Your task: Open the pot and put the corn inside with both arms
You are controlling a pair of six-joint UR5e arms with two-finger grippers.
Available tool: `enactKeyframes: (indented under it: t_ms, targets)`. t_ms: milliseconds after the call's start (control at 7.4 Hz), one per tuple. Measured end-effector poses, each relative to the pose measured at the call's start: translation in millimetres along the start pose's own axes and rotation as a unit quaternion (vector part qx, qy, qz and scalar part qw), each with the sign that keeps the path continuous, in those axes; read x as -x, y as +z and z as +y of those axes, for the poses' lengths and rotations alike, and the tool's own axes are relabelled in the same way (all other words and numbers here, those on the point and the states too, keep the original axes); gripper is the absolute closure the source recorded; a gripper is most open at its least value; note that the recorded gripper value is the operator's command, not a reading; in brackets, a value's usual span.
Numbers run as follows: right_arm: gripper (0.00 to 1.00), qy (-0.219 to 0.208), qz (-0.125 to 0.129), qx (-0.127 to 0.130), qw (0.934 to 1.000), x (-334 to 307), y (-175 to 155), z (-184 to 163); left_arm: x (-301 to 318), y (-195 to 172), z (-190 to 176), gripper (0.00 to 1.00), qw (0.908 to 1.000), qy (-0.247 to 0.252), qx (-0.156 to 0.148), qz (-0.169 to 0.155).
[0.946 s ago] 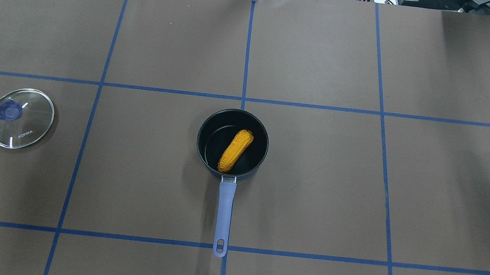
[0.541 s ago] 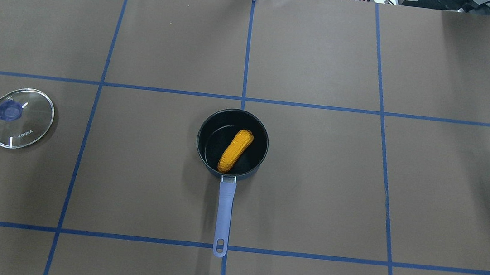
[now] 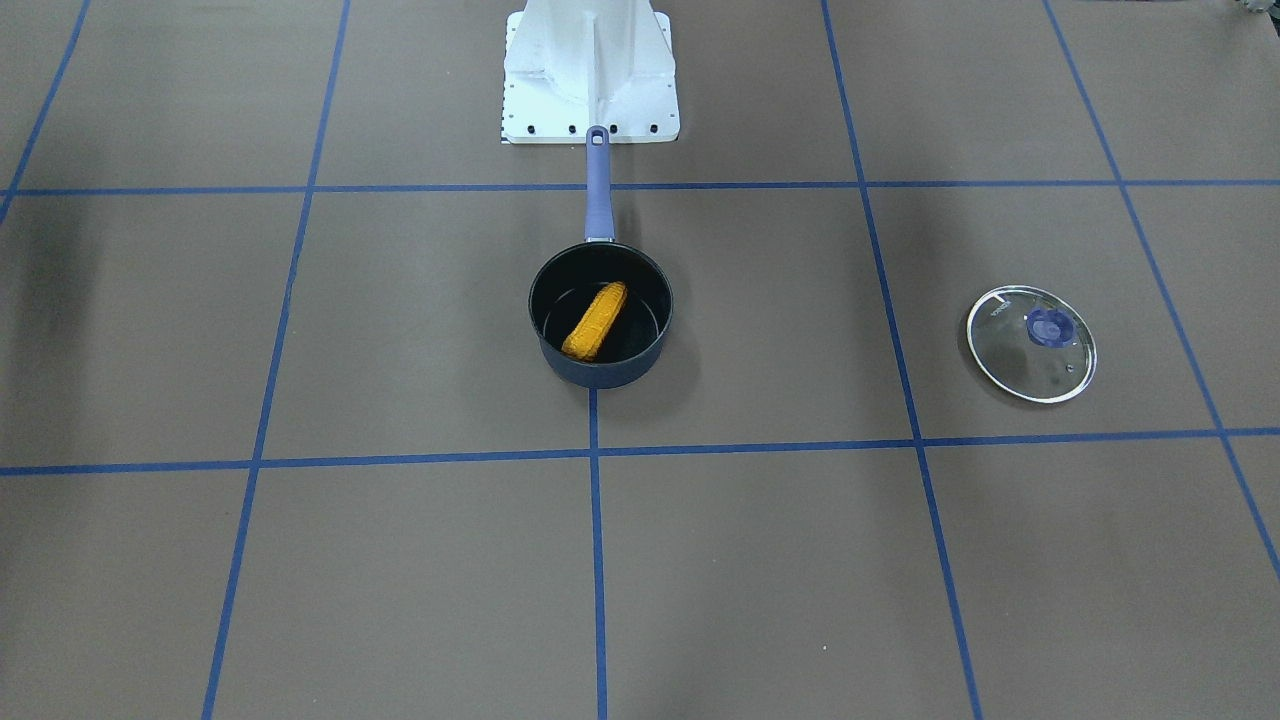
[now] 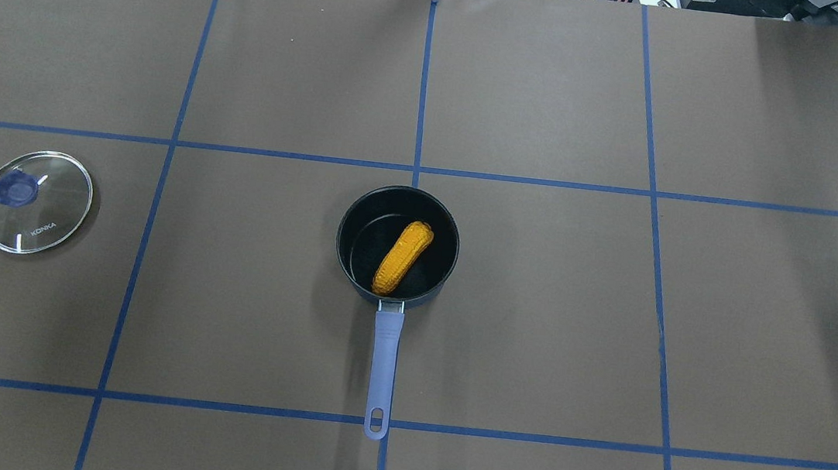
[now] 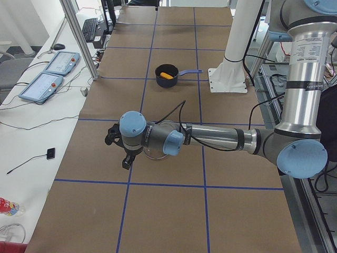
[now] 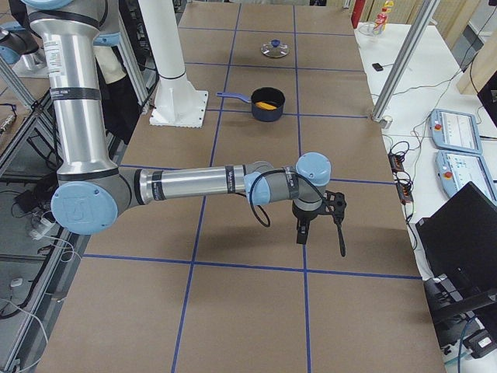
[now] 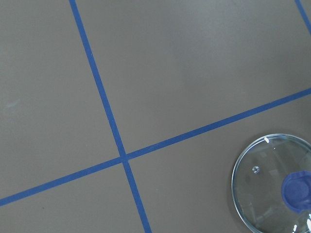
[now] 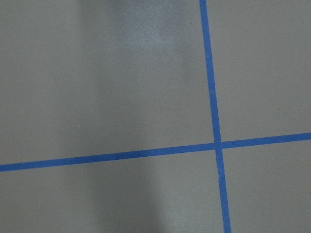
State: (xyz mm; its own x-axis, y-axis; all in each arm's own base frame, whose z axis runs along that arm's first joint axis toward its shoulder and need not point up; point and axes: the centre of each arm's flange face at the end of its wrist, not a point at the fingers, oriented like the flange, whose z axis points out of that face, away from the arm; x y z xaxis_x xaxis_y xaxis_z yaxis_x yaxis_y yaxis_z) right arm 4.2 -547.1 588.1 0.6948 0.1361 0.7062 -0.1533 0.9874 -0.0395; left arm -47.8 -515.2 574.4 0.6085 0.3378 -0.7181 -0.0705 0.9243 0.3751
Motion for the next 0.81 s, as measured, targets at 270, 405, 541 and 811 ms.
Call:
enactKeyframes:
  t_ms: [270,405,541,811]
  targets:
    - [0.0,-0.004,0.0,-0.007,1.0,2.0,-6.0,-4.5,-6.9,-6.3,-1.1,0.02,1.0,0.005,-0.004,-0.003]
    - [0.0,-0.006,-0.001,-0.007,1.0,2.0,-6.2,-4.2,-9.1,-8.3,-2.2,0.02,0.9999,0.007,-0.006,-0.005]
    - [0.0,-0.006,-0.002,-0.007,1.0,1.1,-5.6,-4.0,-9.9,-9.1,-2.4,0.02,0.9999,0.009,-0.007,-0.007]
    - [0.0,-0.004,-0.002,-0.004,1.0,0.9,-5.2,-4.4,-10.5,-9.7,-1.6,0.02,0.9999,0.009,-0.007,-0.008]
